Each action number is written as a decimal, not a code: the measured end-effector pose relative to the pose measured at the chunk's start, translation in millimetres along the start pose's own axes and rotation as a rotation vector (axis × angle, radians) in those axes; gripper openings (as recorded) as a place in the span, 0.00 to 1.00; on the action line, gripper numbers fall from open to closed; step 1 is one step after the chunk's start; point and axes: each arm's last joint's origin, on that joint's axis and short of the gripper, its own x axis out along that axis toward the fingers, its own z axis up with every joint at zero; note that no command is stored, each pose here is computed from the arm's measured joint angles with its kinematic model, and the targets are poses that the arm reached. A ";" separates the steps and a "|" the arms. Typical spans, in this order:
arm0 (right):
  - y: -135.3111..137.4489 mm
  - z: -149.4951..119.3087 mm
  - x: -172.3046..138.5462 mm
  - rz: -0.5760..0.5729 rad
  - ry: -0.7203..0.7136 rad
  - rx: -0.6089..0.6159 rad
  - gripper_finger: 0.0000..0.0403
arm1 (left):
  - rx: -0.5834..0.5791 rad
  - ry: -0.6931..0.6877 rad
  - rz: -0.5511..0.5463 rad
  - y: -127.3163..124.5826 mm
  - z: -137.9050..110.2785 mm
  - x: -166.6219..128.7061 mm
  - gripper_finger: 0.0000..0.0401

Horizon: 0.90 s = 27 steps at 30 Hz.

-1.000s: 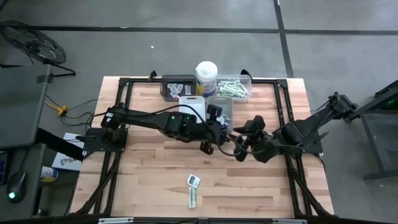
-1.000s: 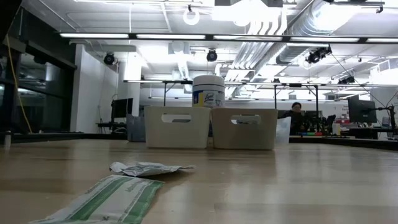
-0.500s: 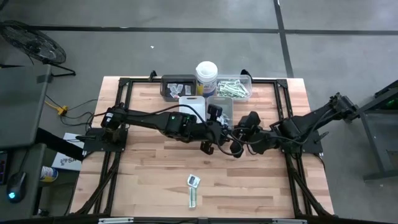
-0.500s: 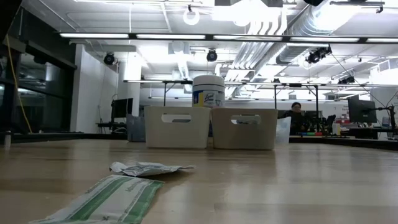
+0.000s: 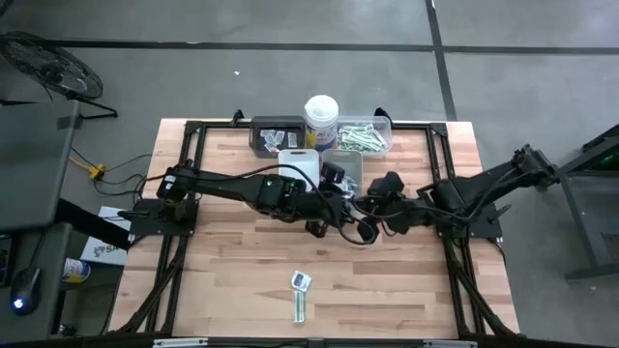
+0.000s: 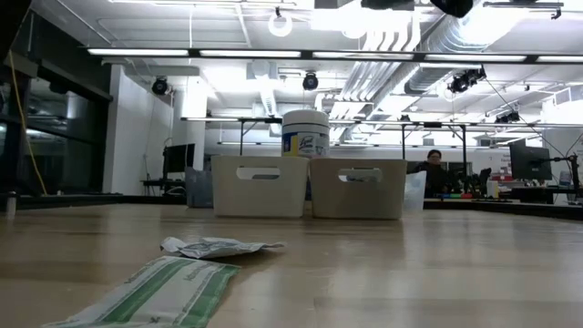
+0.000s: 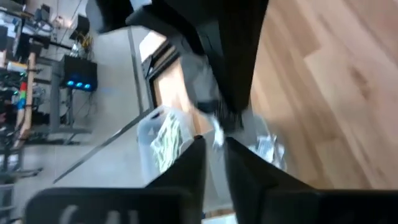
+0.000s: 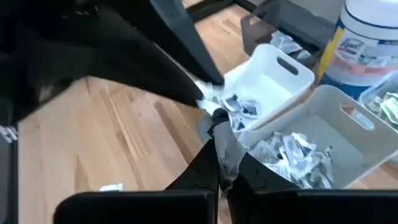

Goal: Pick & Place First Aid Supplies
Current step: Put the wipe into the gray bin

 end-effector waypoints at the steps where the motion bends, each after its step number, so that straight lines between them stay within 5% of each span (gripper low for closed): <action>1: -1.8 -0.1 1.1 -0.008 0.009 -0.002 0.01 | 0.006 0.016 0.007 -0.1 -1.2 -0.4 0.15; 11: -32.2 9.9 19.3 -0.087 0.134 -0.010 0.00 | 0.007 0.232 0.033 17.5 -36.1 -35.8 0.47; 19: -58.8 18.6 53.1 -0.124 0.255 -0.081 0.00 | -0.055 0.357 -0.012 16.6 -63.9 -57.3 0.48; 27: -79.4 16.6 97.7 -0.128 0.392 -0.122 0.00 | -0.208 0.300 -0.139 -26.0 -106.0 -55.2 0.48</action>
